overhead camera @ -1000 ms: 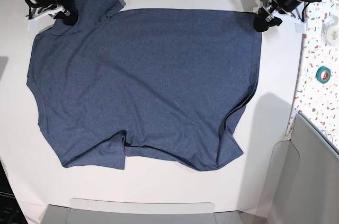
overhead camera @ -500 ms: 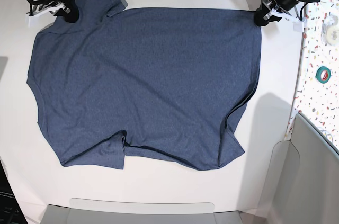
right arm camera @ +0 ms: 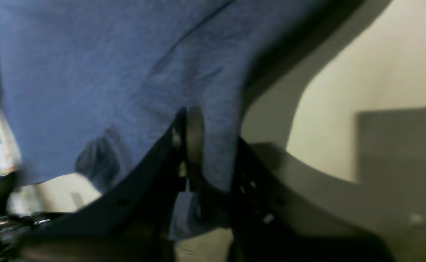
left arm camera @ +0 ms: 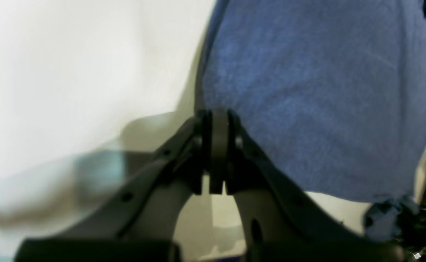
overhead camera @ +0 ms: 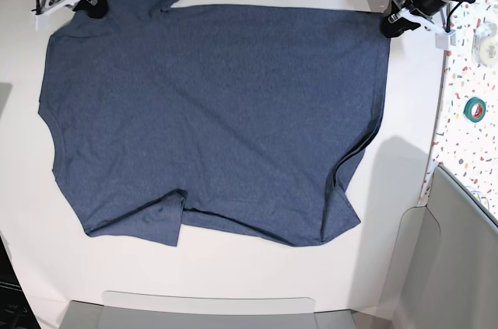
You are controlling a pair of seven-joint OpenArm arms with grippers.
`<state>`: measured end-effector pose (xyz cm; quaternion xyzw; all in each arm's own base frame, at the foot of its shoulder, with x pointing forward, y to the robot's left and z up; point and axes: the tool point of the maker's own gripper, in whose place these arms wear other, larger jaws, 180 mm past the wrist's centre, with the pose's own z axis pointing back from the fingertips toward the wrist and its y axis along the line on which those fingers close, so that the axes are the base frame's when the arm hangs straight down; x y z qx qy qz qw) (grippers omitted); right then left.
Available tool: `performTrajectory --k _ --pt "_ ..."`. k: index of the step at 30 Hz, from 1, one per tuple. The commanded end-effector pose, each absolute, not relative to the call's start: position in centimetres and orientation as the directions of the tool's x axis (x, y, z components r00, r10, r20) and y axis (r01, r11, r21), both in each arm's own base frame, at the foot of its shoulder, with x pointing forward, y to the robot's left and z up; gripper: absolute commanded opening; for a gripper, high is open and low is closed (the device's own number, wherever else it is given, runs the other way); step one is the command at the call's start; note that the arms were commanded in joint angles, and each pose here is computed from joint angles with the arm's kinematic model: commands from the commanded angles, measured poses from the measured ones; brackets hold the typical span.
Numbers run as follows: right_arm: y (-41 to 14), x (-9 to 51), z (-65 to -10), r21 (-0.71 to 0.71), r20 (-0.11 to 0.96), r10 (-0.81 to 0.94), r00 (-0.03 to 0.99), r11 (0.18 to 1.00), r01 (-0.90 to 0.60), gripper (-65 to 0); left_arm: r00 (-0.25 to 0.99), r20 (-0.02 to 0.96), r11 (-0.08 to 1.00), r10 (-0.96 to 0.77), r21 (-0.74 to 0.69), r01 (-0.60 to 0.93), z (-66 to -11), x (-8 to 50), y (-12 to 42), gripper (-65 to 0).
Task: Layout the t-shirt on the table in an organized manner, then fold the t-shirt properly
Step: 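Pull both shoulder edges apart and lower the t-shirt flat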
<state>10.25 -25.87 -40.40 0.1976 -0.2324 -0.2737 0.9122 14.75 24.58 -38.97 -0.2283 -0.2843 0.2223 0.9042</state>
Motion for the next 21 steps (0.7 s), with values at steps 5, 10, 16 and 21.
performTrajectory --k 5,10,16,21 --pt "-28.9 8.2 -39.4 0.337 0.326 -0.546 0.772 0.83 0.444 -65.0 0.727 0.485 0.835 0.486 -0.504 -0.222 -36.9 15.8 25.1 -65.0" --pt "-29.4 8.4 -38.8 0.33 0.346 -0.543 0.765 0.834 0.443 -65.0 0.726 0.498 0.842 0.473 -0.498 -0.207 -36.5 16.0 25.0 -65.0" --pt "-28.7 10.0 -38.0 0.402 0.361 -0.57 0.738 0.809 0.428 -65.0 0.721 0.508 0.843 0.472 -0.5 -0.2 -36.3 16.5 25.0 -65.0" --pt "-28.0 14.0 -34.8 0.445 0.462 -0.523 0.716 0.835 0.323 -65.0 0.689 0.545 0.838 0.478 -0.519 -0.17 -35.4 18.8 24.8 -65.0"
